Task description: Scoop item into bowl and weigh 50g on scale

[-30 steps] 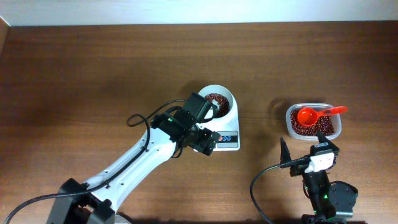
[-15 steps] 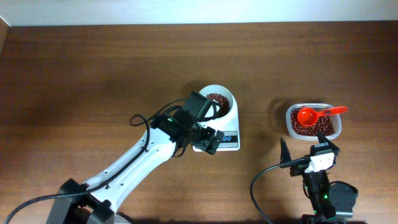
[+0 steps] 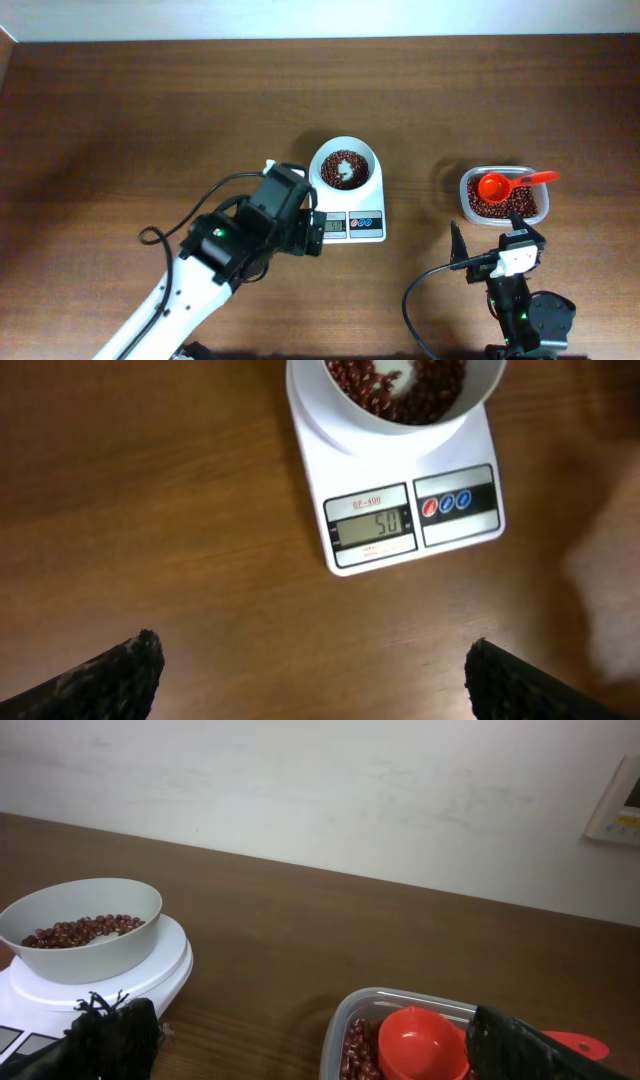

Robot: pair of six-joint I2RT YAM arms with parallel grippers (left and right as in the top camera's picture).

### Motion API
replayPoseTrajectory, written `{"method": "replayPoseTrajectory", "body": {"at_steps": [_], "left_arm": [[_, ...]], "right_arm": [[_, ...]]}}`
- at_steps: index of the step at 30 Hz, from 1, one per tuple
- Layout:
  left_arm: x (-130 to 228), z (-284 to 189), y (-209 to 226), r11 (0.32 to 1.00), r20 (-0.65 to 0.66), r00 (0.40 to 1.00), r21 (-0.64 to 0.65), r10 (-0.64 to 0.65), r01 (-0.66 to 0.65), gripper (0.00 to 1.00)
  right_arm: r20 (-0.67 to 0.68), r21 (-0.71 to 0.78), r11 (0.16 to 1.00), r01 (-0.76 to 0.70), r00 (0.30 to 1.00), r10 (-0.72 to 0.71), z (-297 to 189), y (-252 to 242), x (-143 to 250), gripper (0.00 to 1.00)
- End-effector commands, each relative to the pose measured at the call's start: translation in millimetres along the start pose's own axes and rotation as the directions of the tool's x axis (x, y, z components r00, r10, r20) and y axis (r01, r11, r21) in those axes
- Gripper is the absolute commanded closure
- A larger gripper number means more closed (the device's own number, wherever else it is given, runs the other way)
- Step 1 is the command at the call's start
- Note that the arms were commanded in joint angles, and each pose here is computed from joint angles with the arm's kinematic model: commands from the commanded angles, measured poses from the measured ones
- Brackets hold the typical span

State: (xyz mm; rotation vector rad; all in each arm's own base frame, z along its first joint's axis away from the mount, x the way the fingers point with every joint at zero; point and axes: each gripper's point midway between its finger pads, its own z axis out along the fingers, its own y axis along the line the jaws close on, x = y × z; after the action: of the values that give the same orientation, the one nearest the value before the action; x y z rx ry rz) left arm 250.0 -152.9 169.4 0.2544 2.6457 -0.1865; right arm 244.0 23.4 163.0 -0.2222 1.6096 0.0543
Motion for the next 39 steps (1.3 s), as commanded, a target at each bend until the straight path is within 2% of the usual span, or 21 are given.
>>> {"method": "replayPoseTrajectory", "body": {"at_steps": [1, 4, 9, 29, 31, 34, 37, 39], "left_arm": [[-2, 18, -11, 0.998, -0.025, 0.998, 0.025, -0.057, 0.058, 0.01], [-6, 30, -32, 0.996, -0.027, 0.999, 0.081, -0.029, 0.031, 0.01], [-5, 33, -46, 0.995, -0.022, 1.000, 0.102, 0.004, -0.002, 0.01], [-8, 33, -46, 0.995, -0.009, 1.000, 0.098, 0.007, -0.006, 0.01], [-31, 31, -46, 0.996, 0.092, 0.996, 0.089, -0.012, 0.004, 0.01], [-70, 7, -29, 0.999, 0.296, 0.954, 0.008, -0.051, 0.050, 0.01], [-84, -41, -3, 0.992, 0.444, 0.892, -0.047, -0.082, 0.115, 0.01], [-78, -75, 11, 0.989, 0.499, 0.861, -0.042, -0.100, 0.139, 0.01]], "right_arm": [[0.002, -0.010, 1.000, 0.000, 1.000, 0.000, 0, 3, 1, 0.01], [0.002, -0.010, 1.000, 0.000, 1.000, 0.000, 0, 3, 1, 0.01], [0.002, -0.011, 1.000, 0.000, 1.000, 0.000, 0, 3, 1, 0.01], [0.002, -0.010, 1.000, 0.000, 1.000, 0.000, 0, 3, 1, 0.01], [0.002, -0.010, 1.000, 0.000, 1.000, 0.000, 0, 3, 1, 0.01], [0.002, -0.010, 1.000, 0.000, 1.000, 0.000, 0, 3, 1, 0.01], [0.002, -0.010, 1.000, 0.000, 1.000, 0.000, 0, 3, 1, 0.01], [0.002, -0.010, 1.000, 0.000, 1.000, 0.000, 0, 3, 1, 0.01]]}}
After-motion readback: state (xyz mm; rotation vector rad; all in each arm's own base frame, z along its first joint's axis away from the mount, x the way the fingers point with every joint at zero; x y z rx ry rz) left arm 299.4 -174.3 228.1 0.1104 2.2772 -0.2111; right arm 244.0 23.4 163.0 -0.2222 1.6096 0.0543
